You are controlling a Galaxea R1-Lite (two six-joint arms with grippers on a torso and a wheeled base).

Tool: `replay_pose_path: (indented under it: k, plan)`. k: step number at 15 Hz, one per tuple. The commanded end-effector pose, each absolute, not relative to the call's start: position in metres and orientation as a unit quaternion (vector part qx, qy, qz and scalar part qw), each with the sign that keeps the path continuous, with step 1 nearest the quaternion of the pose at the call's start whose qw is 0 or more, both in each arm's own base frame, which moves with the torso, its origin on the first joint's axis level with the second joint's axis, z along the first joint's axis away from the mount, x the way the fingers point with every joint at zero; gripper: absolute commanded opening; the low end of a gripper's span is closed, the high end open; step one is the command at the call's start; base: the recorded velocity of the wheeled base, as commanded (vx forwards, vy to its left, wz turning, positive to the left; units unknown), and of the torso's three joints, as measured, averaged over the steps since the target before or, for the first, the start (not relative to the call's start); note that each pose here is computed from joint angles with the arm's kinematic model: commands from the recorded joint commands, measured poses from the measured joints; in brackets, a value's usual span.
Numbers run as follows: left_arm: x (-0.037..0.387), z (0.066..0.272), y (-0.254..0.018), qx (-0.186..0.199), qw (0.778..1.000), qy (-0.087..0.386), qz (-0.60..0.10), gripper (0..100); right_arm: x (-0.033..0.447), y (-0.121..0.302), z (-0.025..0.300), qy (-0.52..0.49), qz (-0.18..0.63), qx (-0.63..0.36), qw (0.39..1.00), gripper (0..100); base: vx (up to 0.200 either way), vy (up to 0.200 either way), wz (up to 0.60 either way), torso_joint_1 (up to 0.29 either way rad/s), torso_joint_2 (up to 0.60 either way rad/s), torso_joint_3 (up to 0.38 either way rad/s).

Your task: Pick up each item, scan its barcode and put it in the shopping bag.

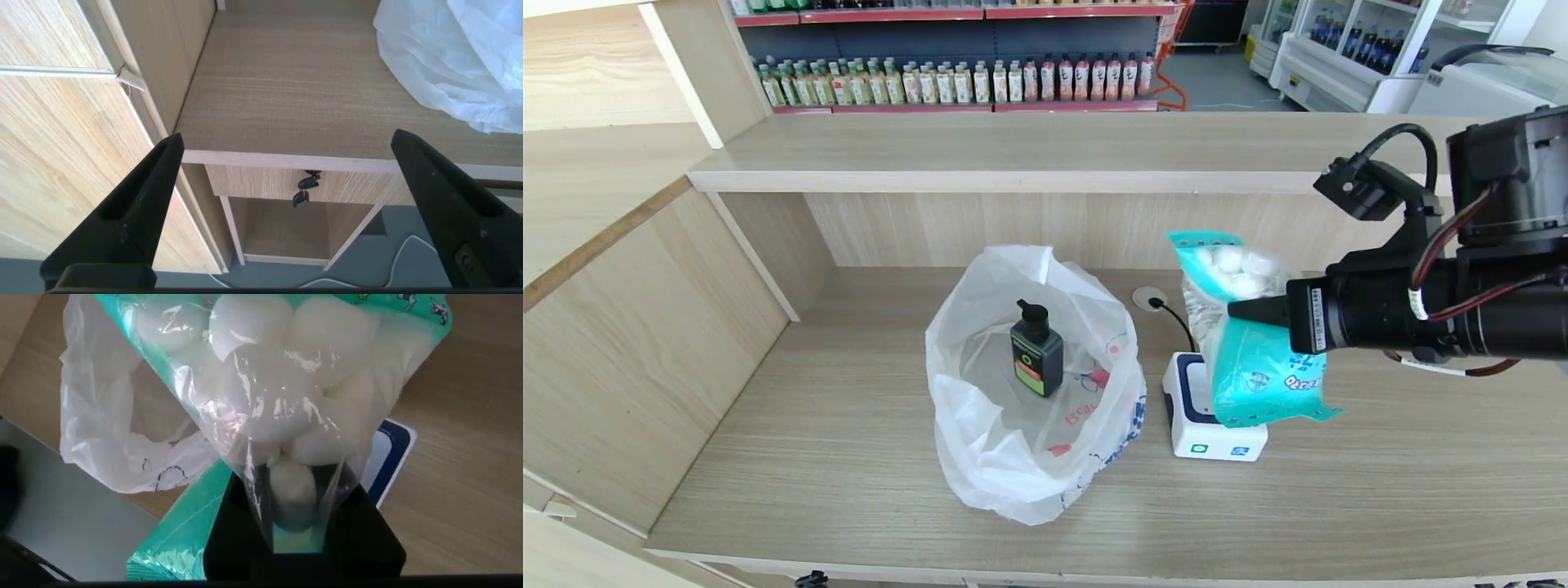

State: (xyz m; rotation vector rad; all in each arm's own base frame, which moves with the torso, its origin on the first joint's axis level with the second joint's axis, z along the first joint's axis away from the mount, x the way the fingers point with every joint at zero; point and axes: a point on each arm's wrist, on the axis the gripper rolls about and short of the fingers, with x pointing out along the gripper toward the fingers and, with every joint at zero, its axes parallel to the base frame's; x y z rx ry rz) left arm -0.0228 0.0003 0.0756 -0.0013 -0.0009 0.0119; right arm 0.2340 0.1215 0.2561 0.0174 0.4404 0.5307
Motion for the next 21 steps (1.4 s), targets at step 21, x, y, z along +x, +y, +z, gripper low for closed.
replay_pose_path:
  k: [21]
  plan:
    - [-0.023,0.076,0.000,-0.001,1.000,0.001,0.006,100,0.270,0.102,0.187,0.313,0.271,0.184,0.891,0,0.000,0.000,0.00,0.000,0.00,0.000]
